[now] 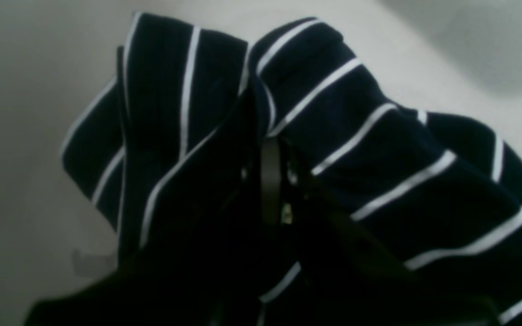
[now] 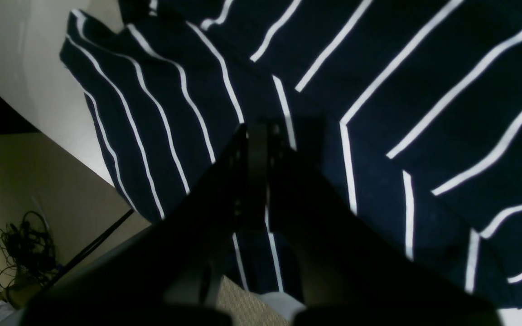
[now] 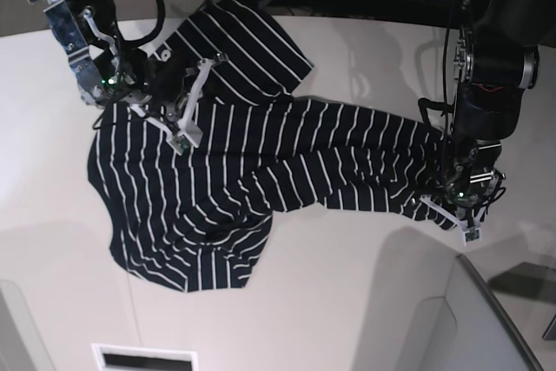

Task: Layout the t-shirt on the table in an organized manner, then fold the t-shirt properly
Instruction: 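Hold the shirt with both grippers, adjusting the spread, then release the left gripper and sweep the right gripper across the shirt middle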

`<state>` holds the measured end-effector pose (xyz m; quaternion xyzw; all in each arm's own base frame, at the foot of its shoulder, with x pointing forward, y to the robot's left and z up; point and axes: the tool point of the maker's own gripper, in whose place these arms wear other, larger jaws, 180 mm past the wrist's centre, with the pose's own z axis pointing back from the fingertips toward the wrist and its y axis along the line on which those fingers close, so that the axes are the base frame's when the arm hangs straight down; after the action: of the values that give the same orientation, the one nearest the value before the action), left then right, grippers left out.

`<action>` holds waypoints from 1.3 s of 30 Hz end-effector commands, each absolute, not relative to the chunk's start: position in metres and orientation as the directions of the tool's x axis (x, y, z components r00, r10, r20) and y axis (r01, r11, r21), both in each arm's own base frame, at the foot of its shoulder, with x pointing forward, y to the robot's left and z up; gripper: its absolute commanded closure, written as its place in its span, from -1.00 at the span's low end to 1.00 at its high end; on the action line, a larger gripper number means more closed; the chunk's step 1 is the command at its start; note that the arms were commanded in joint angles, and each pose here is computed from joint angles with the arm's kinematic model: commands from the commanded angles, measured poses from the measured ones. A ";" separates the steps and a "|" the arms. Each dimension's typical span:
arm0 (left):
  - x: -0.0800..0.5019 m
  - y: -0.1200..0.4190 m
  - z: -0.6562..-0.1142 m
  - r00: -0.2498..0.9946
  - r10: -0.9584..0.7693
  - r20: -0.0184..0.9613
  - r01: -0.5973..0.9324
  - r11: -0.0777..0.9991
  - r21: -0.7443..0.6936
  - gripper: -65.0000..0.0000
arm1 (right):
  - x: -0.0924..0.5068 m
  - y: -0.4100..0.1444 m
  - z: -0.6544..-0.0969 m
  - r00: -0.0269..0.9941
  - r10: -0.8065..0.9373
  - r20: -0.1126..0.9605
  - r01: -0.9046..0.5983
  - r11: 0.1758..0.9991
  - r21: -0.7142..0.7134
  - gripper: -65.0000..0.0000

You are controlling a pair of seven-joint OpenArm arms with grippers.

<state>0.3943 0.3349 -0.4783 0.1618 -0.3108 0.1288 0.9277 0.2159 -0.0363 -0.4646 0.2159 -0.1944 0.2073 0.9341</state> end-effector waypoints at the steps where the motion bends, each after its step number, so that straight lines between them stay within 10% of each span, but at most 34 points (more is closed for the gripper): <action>1: 0.406 0.343 -0.463 0.753 0.138 0.643 -0.357 0.907 0.223 1.00 | 0.226 -0.033 -0.454 0.819 0.295 0.493 -0.487 0.811 0.324 1.00; 4: 0.415 0.338 -0.451 0.732 0.131 0.668 -0.349 0.915 0.203 1.00 | 0.233 -0.029 -0.441 0.792 0.301 0.532 -0.512 0.802 0.309 0.98; 11: 0.421 0.349 -0.382 0.640 0.150 0.754 -0.376 0.916 0.137 -0.43 | 0.260 -0.015 -0.389 0.679 0.344 0.649 -0.610 0.756 0.238 0.97; 14: 0.401 0.362 -0.362 0.600 0.205 0.773 -0.429 0.898 0.095 -0.75 | 0.261 0.009 -0.380 0.626 0.419 0.657 -0.688 0.694 0.212 0.86; 20: 0.304 0.413 -0.355 0.572 0.234 0.786 -0.538 0.830 0.144 -0.75 | 0.278 0.085 -0.364 0.507 0.507 0.697 -0.811 0.555 0.187 0.44; 31: 0.177 0.433 -0.371 0.705 0.183 0.686 -0.516 0.795 0.319 -0.75 | 0.286 0.197 -0.406 0.454 0.592 0.666 -0.874 0.440 0.205 0.35; 37: 0.151 0.422 -0.383 0.739 0.192 0.645 -0.498 0.801 0.332 -0.75 | 0.301 0.206 -0.404 0.440 0.509 0.740 -0.866 0.459 0.199 -0.68; 39: 0.146 0.421 -0.385 0.746 0.194 0.637 -0.495 0.802 0.336 -0.75 | 0.309 0.207 -0.400 0.427 0.491 0.759 -0.866 0.464 0.187 -0.68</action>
<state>0.1412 0.4119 -0.3985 0.2329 -0.2835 0.1996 0.9086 0.2990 0.1866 -0.4268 0.2678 -0.2902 0.4280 0.8130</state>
